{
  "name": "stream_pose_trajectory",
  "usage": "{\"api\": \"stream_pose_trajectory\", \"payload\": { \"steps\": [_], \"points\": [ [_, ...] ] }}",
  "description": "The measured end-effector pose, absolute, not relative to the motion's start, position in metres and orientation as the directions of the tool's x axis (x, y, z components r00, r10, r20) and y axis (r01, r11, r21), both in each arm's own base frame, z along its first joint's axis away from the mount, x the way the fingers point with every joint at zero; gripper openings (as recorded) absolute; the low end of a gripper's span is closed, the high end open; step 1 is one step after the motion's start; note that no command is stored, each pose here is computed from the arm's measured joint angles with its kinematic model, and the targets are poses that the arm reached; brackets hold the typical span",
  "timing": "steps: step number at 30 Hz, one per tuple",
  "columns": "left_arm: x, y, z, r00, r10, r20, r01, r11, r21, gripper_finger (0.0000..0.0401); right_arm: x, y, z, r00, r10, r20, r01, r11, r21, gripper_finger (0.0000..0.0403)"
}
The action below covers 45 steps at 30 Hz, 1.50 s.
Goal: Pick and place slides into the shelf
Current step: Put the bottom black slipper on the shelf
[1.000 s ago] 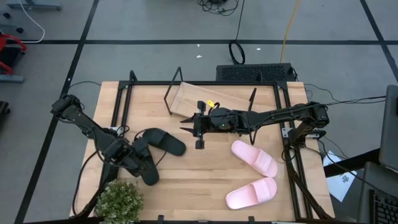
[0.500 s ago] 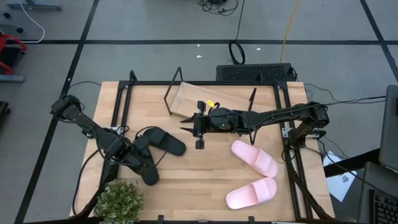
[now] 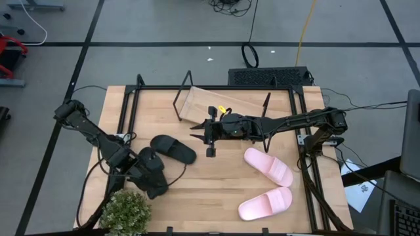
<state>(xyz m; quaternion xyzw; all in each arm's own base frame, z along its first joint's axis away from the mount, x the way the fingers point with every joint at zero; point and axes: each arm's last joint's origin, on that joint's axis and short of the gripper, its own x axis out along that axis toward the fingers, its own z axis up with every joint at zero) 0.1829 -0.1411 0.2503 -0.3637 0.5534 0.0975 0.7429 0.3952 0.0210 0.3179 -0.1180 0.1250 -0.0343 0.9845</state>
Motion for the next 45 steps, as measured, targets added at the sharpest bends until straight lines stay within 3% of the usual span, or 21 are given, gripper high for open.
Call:
{"api": "stream_pose_trajectory", "payload": {
  "steps": [4, 10, 17, 19, 23, 30, 45],
  "points": [
    [0.18, -0.137, 0.249, 0.344, -0.225, -0.912, -0.622, 0.673, -0.401, 0.0286, 0.395, 0.021, 0.318, 0.966, -0.097, -0.238, 0.036, 0.968, -0.249, 0.0096],
    [0.179, -0.137, 0.246, 0.339, -0.125, -0.933, -0.626, 0.71, -0.322, 0.0287, 0.395, 0.021, 0.318, 0.966, -0.097, -0.238, 0.035, 0.968, -0.25, 0.0096],
    [0.189, -0.144, 0.273, 0.096, 0.129, -0.987, -0.657, 0.753, 0.034, 0.0286, 0.395, 0.021, 0.318, 0.967, -0.097, -0.238, 0.036, 0.968, -0.25, 0.0096],
    [0.199, -0.151, 0.276, 0.084, 0.167, -0.982, -0.637, 0.767, 0.076, 0.0287, 0.395, 0.021, 0.318, 0.966, -0.097, -0.238, 0.036, 0.967, -0.251, 0.0096],
    [0.215, -0.164, 0.259, 0.01, 0.186, -0.982, -0.559, 0.816, 0.149, 0.0285, 0.395, 0.021, 0.318, 0.966, -0.097, -0.238, 0.036, 0.968, -0.25, 0.0096],
    [0.219, -0.177, 0.225, -0.216, 0.249, -0.944, -0.506, 0.799, 0.326, 0.0285, 0.395, 0.022, 0.318, 0.967, -0.095, -0.239, 0.033, 0.968, -0.25, 0.0096],
    [0.221, -0.182, 0.214, -0.188, 0.339, -0.922, -0.562, 0.733, 0.384, 0.0286, 0.394, 0.022, 0.315, 0.96, -0.091, -0.266, 0.022, 0.967, -0.252, 0.0096]
  ]
}}
